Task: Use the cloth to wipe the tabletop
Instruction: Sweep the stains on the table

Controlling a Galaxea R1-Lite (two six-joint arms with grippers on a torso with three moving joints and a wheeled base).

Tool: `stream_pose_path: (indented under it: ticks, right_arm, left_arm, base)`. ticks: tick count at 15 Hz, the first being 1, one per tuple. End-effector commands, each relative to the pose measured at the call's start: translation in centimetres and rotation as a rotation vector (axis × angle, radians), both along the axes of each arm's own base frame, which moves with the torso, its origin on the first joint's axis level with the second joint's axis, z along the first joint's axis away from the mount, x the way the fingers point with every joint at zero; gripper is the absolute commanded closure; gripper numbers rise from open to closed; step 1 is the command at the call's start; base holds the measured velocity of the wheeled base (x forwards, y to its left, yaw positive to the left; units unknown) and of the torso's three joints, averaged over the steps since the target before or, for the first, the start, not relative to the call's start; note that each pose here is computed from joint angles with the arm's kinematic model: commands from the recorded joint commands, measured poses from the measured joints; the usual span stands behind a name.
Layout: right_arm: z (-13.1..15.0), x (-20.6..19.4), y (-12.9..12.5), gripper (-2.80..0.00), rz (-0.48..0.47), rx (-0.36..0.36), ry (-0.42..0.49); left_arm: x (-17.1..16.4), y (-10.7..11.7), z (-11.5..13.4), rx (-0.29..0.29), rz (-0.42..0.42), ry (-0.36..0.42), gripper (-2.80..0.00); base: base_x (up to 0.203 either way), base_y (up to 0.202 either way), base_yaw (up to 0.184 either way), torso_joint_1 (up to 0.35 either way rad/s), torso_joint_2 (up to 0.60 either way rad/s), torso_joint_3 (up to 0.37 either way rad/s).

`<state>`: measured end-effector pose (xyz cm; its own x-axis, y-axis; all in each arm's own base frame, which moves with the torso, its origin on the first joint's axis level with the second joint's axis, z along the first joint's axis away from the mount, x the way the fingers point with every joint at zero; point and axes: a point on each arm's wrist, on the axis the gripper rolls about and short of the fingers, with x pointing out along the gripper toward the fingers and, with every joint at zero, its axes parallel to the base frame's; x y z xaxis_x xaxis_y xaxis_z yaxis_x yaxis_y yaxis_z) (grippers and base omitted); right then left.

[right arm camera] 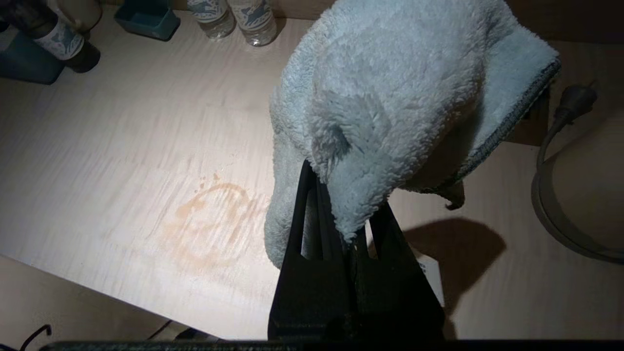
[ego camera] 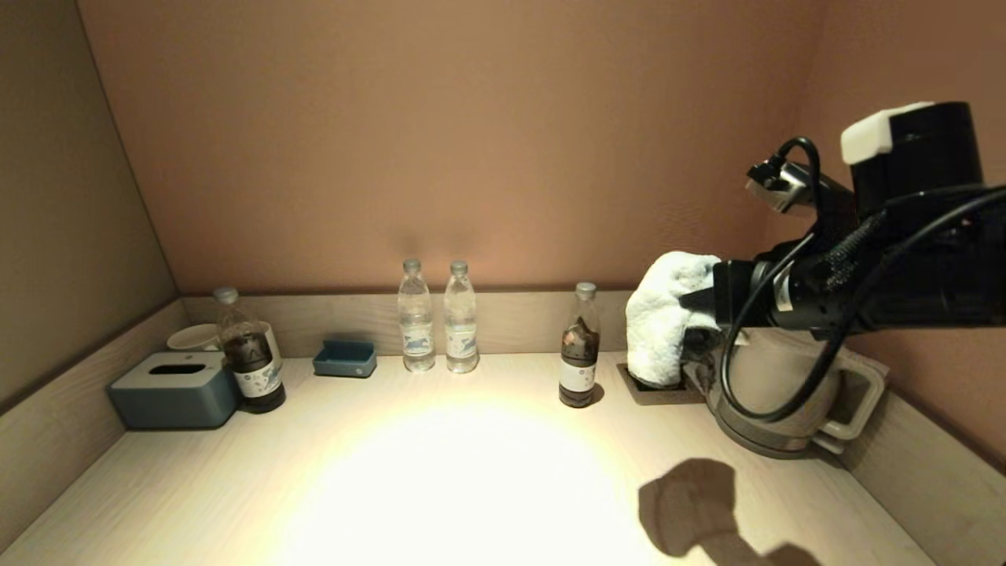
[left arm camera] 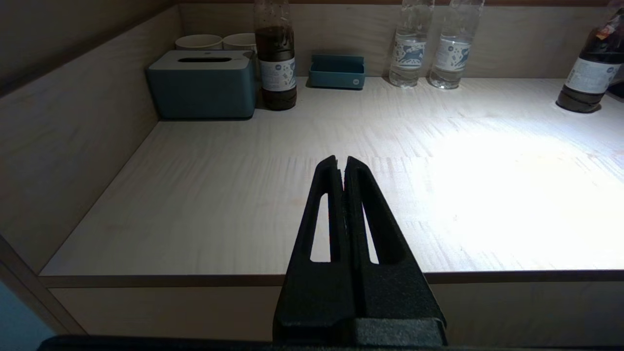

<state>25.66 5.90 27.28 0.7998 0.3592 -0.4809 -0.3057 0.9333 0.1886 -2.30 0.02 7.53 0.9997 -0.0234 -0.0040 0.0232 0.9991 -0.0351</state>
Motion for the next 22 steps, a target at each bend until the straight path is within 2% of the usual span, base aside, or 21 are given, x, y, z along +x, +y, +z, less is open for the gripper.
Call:
stream_pose_path:
  ticks: [1, 2, 3, 5, 8, 10, 14, 17, 22]
  right_arm:
    - [-1.1, 1.7, 0.3, 0.0, -0.041, -0.048, 0.095]
    - [-1.6, 2.0, 0.3, 0.0, -0.045, -0.058, 0.137]
    - [-1.7, 2.0, 0.3, 0.0, -0.046, -0.059, 0.141]
    - [-3.3, 3.3, 0.6, 0.0, -0.05, -0.083, 0.234]
    - [-5.1, 4.4, 1.1, 0.0, -0.089, -0.165, 0.378]
    - [-6.9, 5.4, 1.4, 0.0, -0.09, -0.186, 0.444]
    - [-8.9, 6.4, 2.6, 0.0, -0.057, -0.202, 0.506]
    - [-11.6, 7.4, 4.9, 0.0, -0.015, -0.224, 0.575]
    - [-12.2, 7.3, 6.6, 0.0, 0.028, -0.218, 0.591]
  left_arm:
    - [0.0, 0.0, 0.0, 0.0, 0.0, 0.002, 0.0]
    - [0.0, 0.0, 0.0, 0.0, 0.0, 0.002, 0.0]
    - [0.0, 0.0, 0.0, 0.0, 0.0, 0.001, 0.0]
    - [0.0, 0.0, 0.0, -0.002, 0.0, 0.002, 0.0]
    - [0.0, 0.0, 0.0, 0.0, 0.0, 0.002, 0.0]
    - [0.0, 0.0, 0.0, 0.0, 0.0, 0.001, 0.0]
    - [0.0, 0.0, 0.0, 0.0, 0.0, 0.001, 0.0]
    - [0.0, 0.0, 0.0, -0.002, 0.0, 0.001, 0.0]
    - [0.0, 0.0, 0.0, 0.0, 0.0, 0.001, 0.0]
  base:
    - [0.0, 0.0, 0.0, 0.0, 0.0, 0.0]
    - [0.0, 0.0, 0.0, 0.0, 0.0, 0.0]
    - [0.0, 0.0, 0.0, 0.0, 0.0, 0.0]
    - [0.0, 0.0, 0.0, 0.0, 0.0, 0.0]
    - [0.0, 0.0, 0.0, 0.0, 0.0, 0.0]
    - [0.0, 0.0, 0.0, 0.0, 0.0, 0.0]
    - [0.0, 0.0, 0.0, 0.0, 0.0, 0.0]
    - [0.0, 0.0, 0.0, 0.0, 0.0, 0.0]
    - [0.0, 0.0, 0.0, 0.0, 0.0, 0.0]
